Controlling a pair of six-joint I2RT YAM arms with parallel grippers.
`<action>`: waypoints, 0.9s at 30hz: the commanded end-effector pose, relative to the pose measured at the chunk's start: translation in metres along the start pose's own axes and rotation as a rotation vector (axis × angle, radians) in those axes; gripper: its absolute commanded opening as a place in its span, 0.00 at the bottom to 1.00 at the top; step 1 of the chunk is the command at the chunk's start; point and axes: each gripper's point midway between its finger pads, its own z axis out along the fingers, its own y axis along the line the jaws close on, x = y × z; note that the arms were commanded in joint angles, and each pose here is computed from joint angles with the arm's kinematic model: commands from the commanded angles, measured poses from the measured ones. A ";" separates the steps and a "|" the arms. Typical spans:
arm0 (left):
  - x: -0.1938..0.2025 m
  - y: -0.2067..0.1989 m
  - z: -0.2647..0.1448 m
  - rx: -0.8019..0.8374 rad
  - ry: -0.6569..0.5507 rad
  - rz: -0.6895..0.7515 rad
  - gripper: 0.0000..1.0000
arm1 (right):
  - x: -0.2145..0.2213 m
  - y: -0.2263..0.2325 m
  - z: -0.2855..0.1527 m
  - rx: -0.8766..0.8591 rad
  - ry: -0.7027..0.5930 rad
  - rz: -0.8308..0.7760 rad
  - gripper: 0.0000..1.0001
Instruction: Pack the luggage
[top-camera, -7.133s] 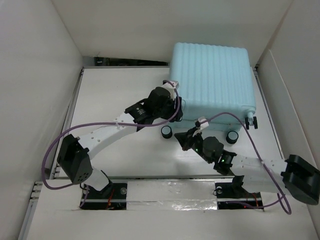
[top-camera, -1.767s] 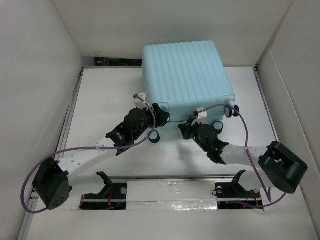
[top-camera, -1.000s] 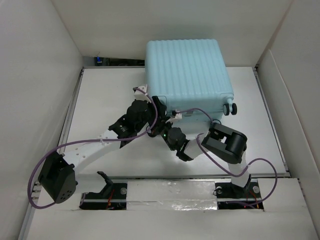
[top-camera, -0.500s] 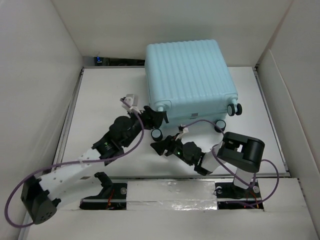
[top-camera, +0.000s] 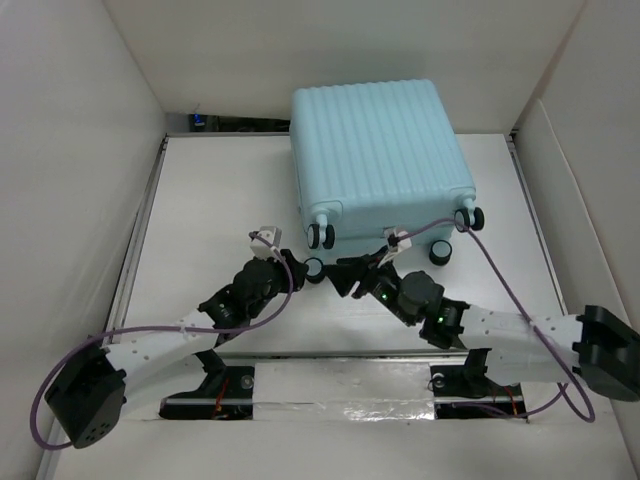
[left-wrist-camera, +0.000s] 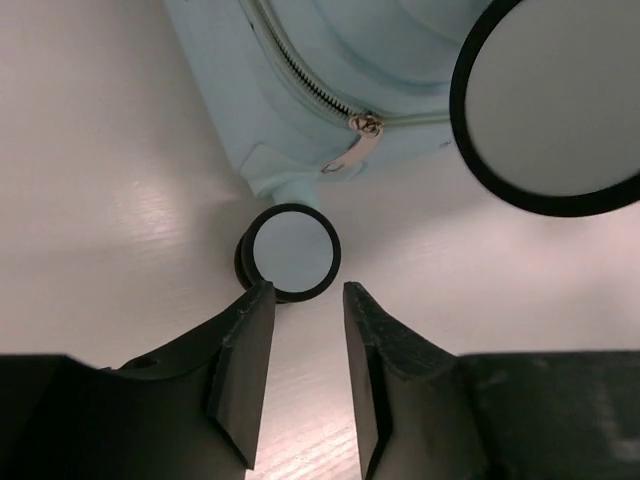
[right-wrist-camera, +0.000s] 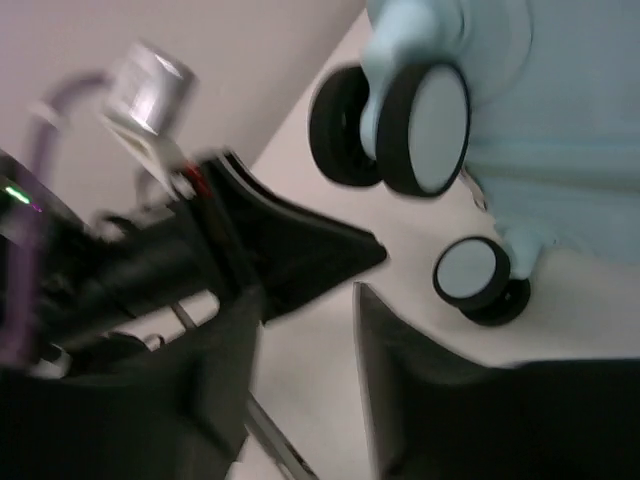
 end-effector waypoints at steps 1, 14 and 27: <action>-0.024 -0.026 0.010 0.110 -0.098 0.004 0.32 | -0.026 -0.024 -0.008 0.190 0.010 -0.176 0.62; -0.047 -0.046 0.059 0.088 -0.221 0.049 0.37 | -0.047 -0.023 0.008 0.148 0.032 -0.165 0.71; -0.067 -0.028 0.076 -0.054 -0.404 -0.036 0.32 | -0.036 -0.022 0.001 0.068 0.034 -0.113 0.68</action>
